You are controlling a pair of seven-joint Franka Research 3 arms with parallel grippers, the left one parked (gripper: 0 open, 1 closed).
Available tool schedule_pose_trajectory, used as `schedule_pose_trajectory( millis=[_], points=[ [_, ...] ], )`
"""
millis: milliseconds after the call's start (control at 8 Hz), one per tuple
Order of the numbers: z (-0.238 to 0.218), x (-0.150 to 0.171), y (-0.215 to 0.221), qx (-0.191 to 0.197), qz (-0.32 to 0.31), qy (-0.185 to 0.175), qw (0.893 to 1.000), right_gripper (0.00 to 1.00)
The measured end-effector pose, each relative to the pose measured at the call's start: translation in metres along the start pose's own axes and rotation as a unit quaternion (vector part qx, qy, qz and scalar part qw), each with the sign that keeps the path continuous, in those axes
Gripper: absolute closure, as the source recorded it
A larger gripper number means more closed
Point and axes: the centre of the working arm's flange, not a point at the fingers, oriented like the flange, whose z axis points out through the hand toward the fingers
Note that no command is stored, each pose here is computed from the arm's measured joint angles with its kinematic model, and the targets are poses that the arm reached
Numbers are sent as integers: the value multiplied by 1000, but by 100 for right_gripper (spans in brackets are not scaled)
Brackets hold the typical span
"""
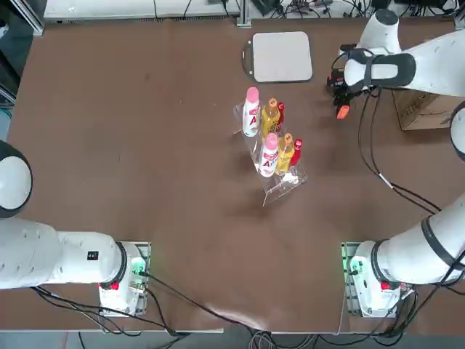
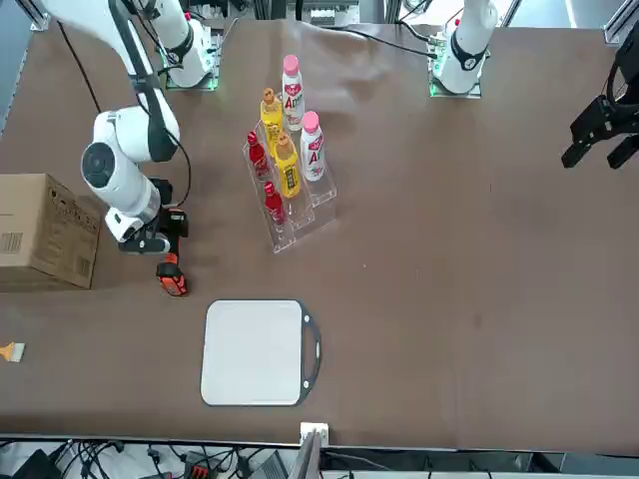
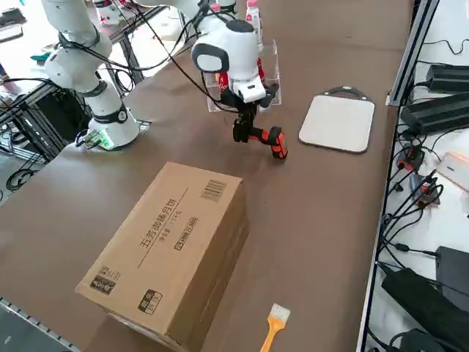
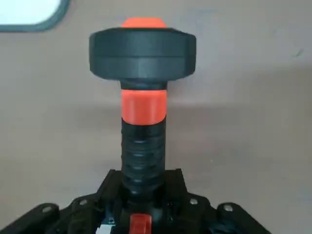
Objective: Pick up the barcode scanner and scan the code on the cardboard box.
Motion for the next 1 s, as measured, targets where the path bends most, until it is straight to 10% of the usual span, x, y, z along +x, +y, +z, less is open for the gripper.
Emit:
schedule_pose_trajectory(
  millis=[500,875,1000],
  points=[
    [14,-5,2,-1,2,-6,1000,55],
    [12,-4,2,0,2,-4,1000,3],
    [11,-4,2,0,3,-3,1000,1]
  ],
)
